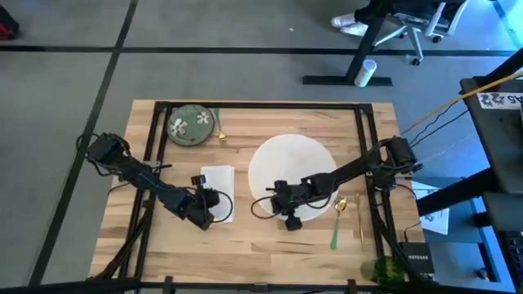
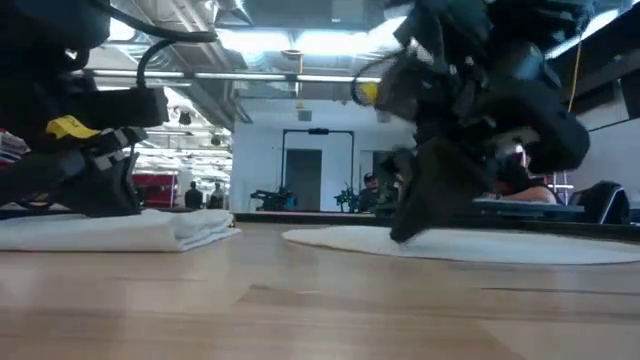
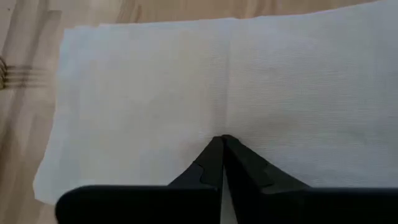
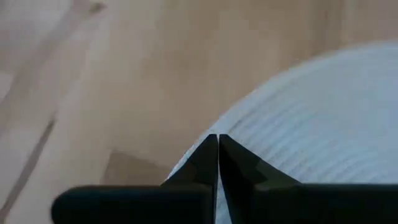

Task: Set table place
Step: Adjust the white table napkin and white table mat closer together

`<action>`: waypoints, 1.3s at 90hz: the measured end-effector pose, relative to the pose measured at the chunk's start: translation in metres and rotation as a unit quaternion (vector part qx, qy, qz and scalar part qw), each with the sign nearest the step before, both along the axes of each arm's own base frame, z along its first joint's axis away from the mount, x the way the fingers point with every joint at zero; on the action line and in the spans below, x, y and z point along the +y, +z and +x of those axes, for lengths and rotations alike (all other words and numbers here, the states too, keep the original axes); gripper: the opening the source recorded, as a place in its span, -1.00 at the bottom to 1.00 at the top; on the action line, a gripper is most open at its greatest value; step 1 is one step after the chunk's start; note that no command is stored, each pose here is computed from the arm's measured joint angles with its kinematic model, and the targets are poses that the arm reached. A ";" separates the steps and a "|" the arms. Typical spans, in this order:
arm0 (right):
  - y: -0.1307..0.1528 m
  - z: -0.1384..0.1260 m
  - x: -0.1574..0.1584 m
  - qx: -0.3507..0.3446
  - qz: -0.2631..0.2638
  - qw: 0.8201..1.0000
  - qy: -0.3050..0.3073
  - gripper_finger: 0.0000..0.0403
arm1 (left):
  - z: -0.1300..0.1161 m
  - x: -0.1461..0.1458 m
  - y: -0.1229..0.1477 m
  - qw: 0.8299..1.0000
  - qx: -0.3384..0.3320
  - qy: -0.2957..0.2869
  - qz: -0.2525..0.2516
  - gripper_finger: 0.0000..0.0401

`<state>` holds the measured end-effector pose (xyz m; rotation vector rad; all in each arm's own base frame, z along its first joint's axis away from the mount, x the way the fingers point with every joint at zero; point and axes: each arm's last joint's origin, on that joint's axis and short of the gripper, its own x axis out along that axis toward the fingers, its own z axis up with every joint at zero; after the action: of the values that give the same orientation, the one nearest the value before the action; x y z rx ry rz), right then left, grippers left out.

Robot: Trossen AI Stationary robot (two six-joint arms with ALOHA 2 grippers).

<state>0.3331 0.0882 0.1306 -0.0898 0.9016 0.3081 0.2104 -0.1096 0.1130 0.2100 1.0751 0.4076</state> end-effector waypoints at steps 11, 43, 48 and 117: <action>0.017 0.003 0.002 0.035 -0.077 0.996 -0.012 -1.00 | -0.002 -0.002 0.002 1.000 -0.001 -0.007 -0.002 -1.00; 0.000 -0.019 -0.014 0.146 -0.126 0.979 -0.063 -1.00 | -0.006 -0.003 0.008 1.000 0.002 -0.013 -0.010 -1.00; -0.002 -0.020 -0.012 0.133 -0.106 0.983 -0.061 -1.00 | -0.006 -0.003 0.008 1.000 0.001 -0.013 -0.009 -1.00; -0.016 0.005 0.001 0.042 -0.017 0.998 -0.036 -1.00 | 0.002 -0.005 0.010 0.999 -0.017 -0.039 -0.026 -1.00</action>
<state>0.3377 0.0894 0.1148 -0.0757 0.9918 0.2305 0.2122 -0.1148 0.1228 0.1977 1.0404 0.3125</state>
